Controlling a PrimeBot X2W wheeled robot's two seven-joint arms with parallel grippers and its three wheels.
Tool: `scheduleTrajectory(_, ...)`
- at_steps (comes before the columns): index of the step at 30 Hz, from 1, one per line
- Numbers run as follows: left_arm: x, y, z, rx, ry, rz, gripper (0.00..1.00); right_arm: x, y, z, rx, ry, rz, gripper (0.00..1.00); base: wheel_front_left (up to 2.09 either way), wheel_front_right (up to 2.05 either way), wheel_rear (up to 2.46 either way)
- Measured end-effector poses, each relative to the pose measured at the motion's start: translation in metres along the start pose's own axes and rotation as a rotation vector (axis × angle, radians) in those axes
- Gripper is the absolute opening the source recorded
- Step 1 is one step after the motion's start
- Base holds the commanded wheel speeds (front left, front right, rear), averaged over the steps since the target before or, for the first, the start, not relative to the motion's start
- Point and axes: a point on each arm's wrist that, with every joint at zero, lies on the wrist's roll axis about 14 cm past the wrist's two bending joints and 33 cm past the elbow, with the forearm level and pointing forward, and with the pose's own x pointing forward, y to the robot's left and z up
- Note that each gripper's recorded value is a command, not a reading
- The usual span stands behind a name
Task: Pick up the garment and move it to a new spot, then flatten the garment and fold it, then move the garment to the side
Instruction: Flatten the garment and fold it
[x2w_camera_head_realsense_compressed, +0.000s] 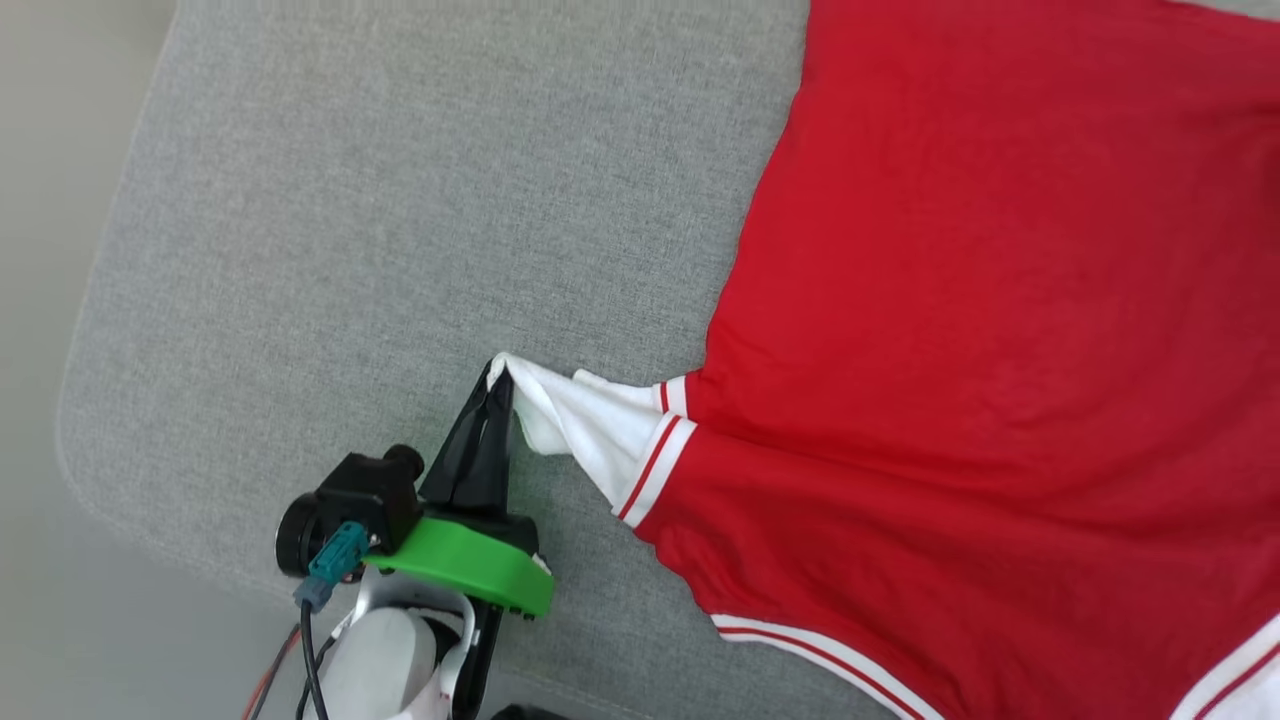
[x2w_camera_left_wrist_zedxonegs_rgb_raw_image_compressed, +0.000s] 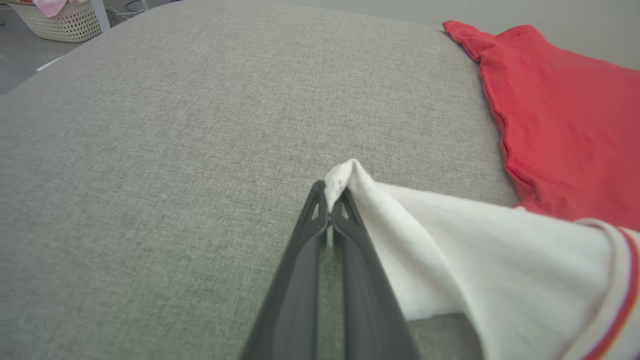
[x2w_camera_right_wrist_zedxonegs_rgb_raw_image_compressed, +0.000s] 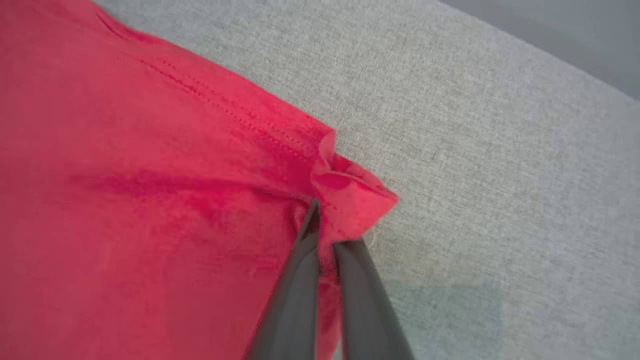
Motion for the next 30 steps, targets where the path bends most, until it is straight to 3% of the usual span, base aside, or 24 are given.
scheduleTrajectory(6,-0.021,0.003,0.006,-0.01,-0.02,0.015,0.0,-0.039,0.004,-0.002,-0.026,-0.097,0.002,0.0,0.0,0.0,0.0)
scheduleTrajectory(15,-0.043,0.002,0.017,-0.02,-0.061,0.002,0.0,-0.111,-0.005,-0.037,-0.064,-0.157,-0.031,0.0,0.0,0.0,0.0)
scheduleTrajectory(23,-0.051,-0.006,0.024,-0.014,-0.091,-0.043,0.0,-0.162,-0.013,-0.097,0.02,-0.172,-0.063,0.0,0.0,0.0,0.0)
scheduleTrajectory(30,-0.056,-0.017,0.03,-0.013,-0.114,-0.087,0.0,-0.192,-0.011,-0.178,0.146,-0.106,-0.091,0.0,0.0,0.0,0.0)
